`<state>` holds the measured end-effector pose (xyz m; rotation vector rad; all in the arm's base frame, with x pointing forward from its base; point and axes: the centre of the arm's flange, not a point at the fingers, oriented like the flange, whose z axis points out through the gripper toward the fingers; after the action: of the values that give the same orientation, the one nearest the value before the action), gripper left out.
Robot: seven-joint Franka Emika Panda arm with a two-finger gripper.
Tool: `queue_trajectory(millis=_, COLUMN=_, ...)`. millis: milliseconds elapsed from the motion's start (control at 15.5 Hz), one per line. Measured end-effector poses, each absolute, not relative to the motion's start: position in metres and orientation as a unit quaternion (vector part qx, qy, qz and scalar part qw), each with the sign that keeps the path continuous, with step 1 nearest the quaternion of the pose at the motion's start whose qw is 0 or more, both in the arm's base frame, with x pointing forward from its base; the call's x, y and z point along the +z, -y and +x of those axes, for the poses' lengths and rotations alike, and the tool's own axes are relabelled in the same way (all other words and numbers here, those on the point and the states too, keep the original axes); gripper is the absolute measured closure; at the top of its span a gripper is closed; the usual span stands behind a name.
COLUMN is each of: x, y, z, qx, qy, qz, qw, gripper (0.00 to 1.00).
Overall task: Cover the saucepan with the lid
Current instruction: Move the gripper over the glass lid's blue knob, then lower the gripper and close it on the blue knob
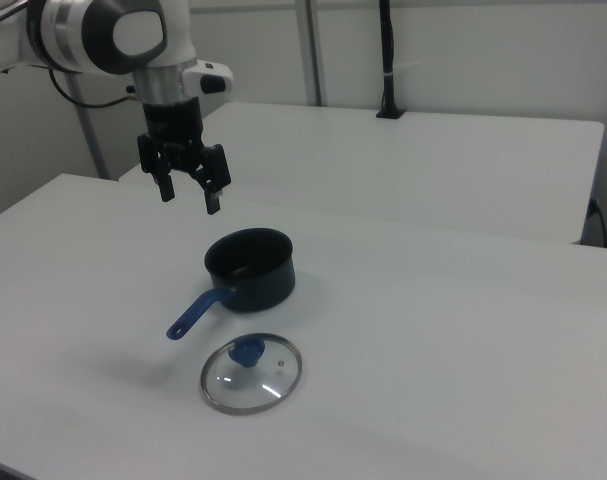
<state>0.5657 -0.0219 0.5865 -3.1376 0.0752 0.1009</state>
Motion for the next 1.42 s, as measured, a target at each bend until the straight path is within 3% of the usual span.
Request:
queue_trajectory(millis=582, x=0.577, y=0.024, z=0.572, qx=0.032, qy=-0.026, qz=-0.999, qw=0.0, gripper=0.0)
queue_trajectory(millis=905, x=0.531, y=0.035, z=0.59, qx=0.036, qy=-0.028, qz=-0.999, qw=-0.009, gripper=0.0)
queue_trajectory(millis=1422, x=0.469, y=0.095, z=0.582, qx=0.049, qy=0.05, qz=-0.998, qw=-0.01, gripper=0.0)
